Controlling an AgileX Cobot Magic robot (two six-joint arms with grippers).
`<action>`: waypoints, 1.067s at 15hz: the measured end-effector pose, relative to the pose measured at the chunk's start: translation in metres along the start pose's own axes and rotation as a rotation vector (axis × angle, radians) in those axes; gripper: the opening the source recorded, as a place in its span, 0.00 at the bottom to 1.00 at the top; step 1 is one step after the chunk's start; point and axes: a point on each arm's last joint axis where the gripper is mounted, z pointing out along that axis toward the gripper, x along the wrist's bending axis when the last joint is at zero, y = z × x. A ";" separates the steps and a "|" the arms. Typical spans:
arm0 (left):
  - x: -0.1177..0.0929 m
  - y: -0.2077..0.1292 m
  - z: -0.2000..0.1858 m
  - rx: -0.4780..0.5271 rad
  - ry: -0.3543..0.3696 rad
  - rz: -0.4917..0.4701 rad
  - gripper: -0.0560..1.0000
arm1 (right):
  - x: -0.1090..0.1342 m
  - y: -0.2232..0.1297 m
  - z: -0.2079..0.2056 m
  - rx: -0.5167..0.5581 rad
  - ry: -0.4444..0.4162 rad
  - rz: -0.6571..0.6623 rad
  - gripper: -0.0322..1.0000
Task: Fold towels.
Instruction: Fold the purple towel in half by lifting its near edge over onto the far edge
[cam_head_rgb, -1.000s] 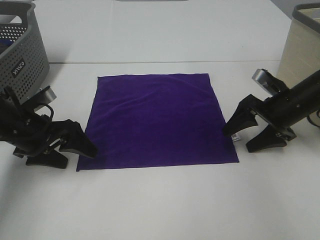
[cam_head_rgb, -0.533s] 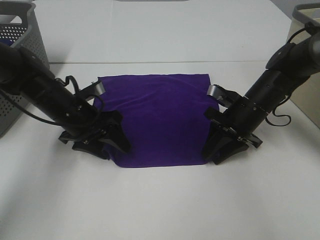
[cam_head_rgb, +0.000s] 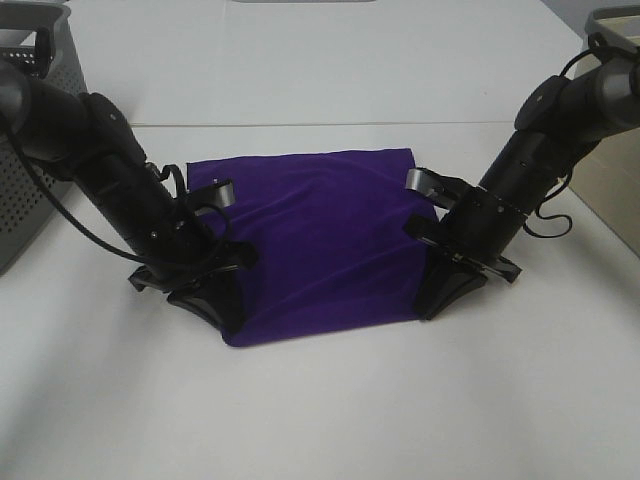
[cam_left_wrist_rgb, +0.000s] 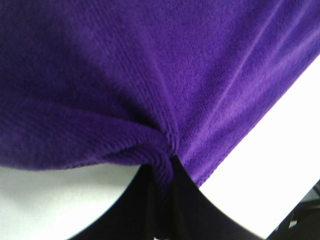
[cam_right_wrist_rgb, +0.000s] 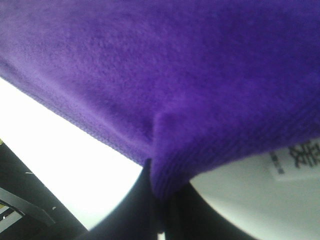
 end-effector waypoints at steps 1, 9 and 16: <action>-0.001 -0.002 -0.003 0.016 0.013 0.021 0.05 | 0.001 0.001 -0.002 -0.014 0.001 0.000 0.06; -0.037 0.007 -0.079 -0.152 0.142 0.175 0.05 | 0.057 0.007 -0.079 -0.269 -0.015 -0.094 0.06; -0.029 0.078 -0.086 -0.284 0.243 0.234 0.05 | 0.061 0.077 -0.109 -0.459 -0.074 -0.174 0.06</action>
